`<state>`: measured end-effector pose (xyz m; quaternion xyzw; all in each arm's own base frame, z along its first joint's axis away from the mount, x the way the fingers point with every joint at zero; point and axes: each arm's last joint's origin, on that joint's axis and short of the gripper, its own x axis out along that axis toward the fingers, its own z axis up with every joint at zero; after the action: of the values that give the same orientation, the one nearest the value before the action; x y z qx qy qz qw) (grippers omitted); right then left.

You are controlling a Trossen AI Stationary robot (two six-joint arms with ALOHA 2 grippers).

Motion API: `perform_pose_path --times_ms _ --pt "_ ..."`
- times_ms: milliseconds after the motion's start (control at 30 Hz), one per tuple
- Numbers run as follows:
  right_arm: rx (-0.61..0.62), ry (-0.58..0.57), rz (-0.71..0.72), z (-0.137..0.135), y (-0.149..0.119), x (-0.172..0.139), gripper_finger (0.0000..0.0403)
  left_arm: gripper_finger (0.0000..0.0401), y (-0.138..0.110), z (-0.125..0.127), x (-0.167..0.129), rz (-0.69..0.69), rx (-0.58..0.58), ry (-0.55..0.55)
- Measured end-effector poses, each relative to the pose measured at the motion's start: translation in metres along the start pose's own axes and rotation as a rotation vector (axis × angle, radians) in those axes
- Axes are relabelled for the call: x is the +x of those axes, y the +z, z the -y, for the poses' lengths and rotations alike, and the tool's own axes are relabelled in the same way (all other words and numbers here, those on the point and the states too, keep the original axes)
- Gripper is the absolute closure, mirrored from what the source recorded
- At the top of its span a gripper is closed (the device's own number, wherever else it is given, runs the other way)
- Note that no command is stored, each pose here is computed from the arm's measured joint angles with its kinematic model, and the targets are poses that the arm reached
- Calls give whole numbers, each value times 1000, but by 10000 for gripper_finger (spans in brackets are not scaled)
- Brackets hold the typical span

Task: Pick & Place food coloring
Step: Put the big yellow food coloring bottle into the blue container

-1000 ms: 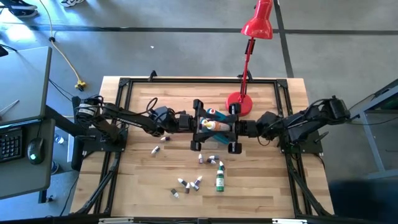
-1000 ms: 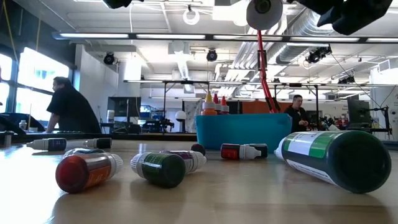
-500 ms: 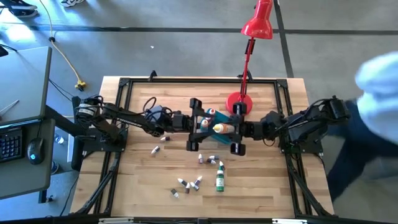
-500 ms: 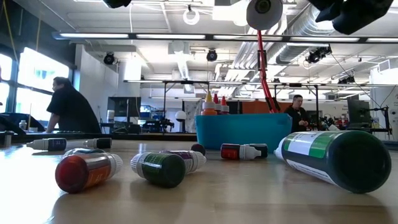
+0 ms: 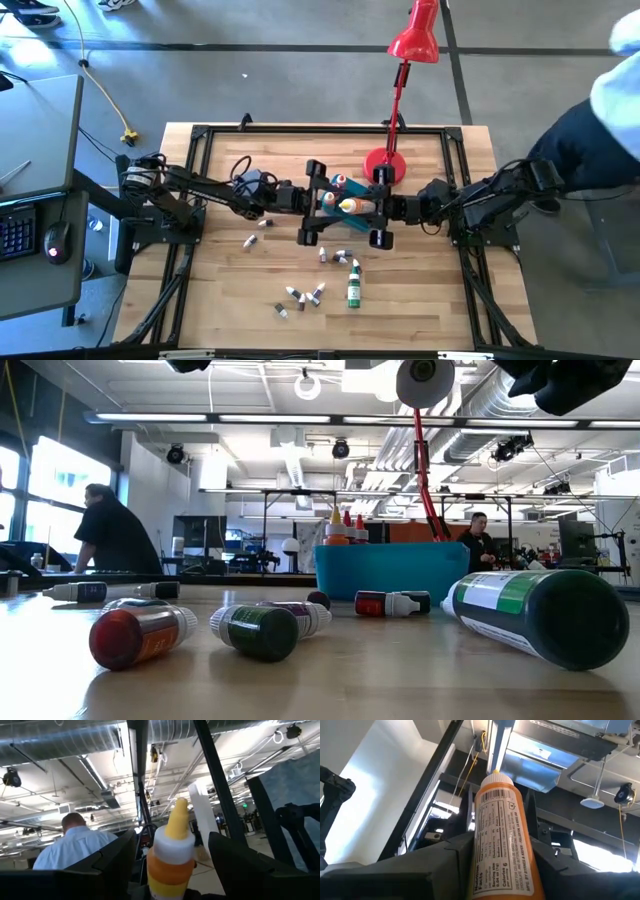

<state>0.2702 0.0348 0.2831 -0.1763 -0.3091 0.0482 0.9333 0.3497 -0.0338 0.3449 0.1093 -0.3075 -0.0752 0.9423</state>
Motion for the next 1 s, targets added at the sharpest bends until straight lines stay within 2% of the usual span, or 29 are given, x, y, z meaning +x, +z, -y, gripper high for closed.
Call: perform_pose_path --times_ms 200,433,567,1000 --pt "28 -3 -14 5 -2 3 274 168 -3 1 2 0 1 -38" --pt "48 14 -29 7 -4 3 274 231 -7 -1 18 -13 30 -32" --pt "41 17 -30 5 -4 2 274 254 -9 0 20 -38 37 -41" --pt "23 9 -21 5 -3 2 274 253 -9 0 20 -35 45 -41"
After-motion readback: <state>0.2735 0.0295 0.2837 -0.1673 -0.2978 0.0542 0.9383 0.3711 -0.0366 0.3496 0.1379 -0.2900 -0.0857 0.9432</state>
